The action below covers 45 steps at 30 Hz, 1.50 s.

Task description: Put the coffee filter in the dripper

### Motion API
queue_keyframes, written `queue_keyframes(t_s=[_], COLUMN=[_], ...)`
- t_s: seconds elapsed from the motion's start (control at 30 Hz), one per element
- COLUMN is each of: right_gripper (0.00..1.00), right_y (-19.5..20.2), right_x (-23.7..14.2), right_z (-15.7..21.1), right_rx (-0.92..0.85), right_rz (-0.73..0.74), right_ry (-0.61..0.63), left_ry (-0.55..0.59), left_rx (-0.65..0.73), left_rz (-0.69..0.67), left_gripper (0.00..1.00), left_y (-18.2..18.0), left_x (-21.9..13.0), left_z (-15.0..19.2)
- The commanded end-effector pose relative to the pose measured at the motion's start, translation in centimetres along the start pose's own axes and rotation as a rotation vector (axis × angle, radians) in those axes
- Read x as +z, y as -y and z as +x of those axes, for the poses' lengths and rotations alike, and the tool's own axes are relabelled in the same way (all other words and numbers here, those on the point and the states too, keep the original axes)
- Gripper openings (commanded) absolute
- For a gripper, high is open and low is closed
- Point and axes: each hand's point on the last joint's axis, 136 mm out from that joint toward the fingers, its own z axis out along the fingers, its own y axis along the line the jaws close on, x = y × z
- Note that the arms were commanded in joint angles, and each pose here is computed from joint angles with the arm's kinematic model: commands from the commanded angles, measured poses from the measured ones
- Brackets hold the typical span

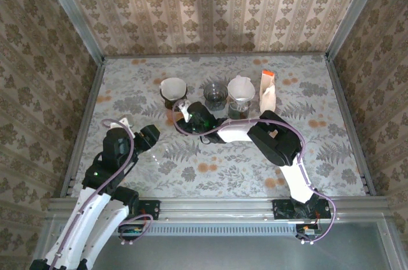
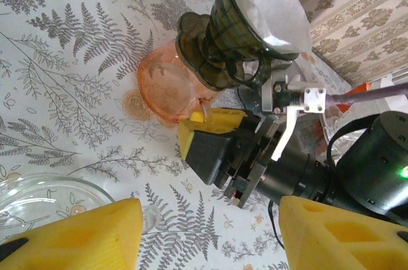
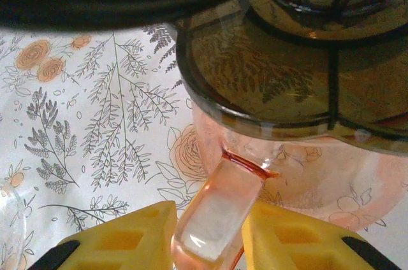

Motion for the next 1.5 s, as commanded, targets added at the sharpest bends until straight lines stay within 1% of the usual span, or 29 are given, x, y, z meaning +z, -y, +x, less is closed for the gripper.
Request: queue_keyframes(t_s=[0.0, 0.07, 0.3, 0.47, 0.6, 0.73, 0.83, 0.9, 1.2, 1.47], right_gripper=[0.34, 0.36, 0.5, 0.56, 0.62, 0.66, 0.67, 0.67, 0.67, 0.6], right_y=[0.0, -0.1, -1.1, -2.4, -4.9, -8.3, -10.8, -12.0, -13.8, -14.6], right_x=[0.6, 0.3, -1.7, -4.0, -5.9, -6.5, -6.5, -6.2, -4.7, -4.6], right_z=[0.3, 0.2, -0.1, -1.0, -0.8, 0.5, 1.3, 1.5, 1.9, 3.6], right_rx=[-0.002, 0.002, 0.006, 0.008, 0.005, 0.005, -0.005, -0.02, -0.08, -0.136], right_rz=[-0.01, -0.017, -0.034, -0.049, -0.124, -0.301, -0.434, -0.486, -0.559, -0.547], right_ry=[-0.02, -0.014, 0.023, 0.079, 0.097, 0.06, 0.028, 0.011, -0.034, -0.074], left_ry=[0.005, 0.008, 0.023, 0.037, 0.062, 0.106, 0.13, 0.136, 0.124, 0.121], left_rx=[-0.011, -0.011, -0.019, -0.018, -0.023, -0.035, -0.052, -0.057, -0.059, -0.073], left_rz=[-0.013, -0.01, -0.005, 0.004, -0.053, -0.115, -0.138, -0.134, -0.129, -0.123], left_gripper=[0.6, 0.61, 0.64, 0.65, 0.66, 0.68, 0.71, 0.73, 0.73, 0.74], left_y=[-0.4, -0.4, -0.1, 0.4, -0.6, -2.0, -2.8, -2.9, -3.0, -3.1], left_x=[-0.2, -0.3, -0.6, -1.0, -1.8, -2.8, -3.3, -3.4, -3.2, -2.9], left_z=[0.1, 0.0, -0.4, -1.0, -1.3, -1.6, -1.6, -1.5, -1.2, -1.0])
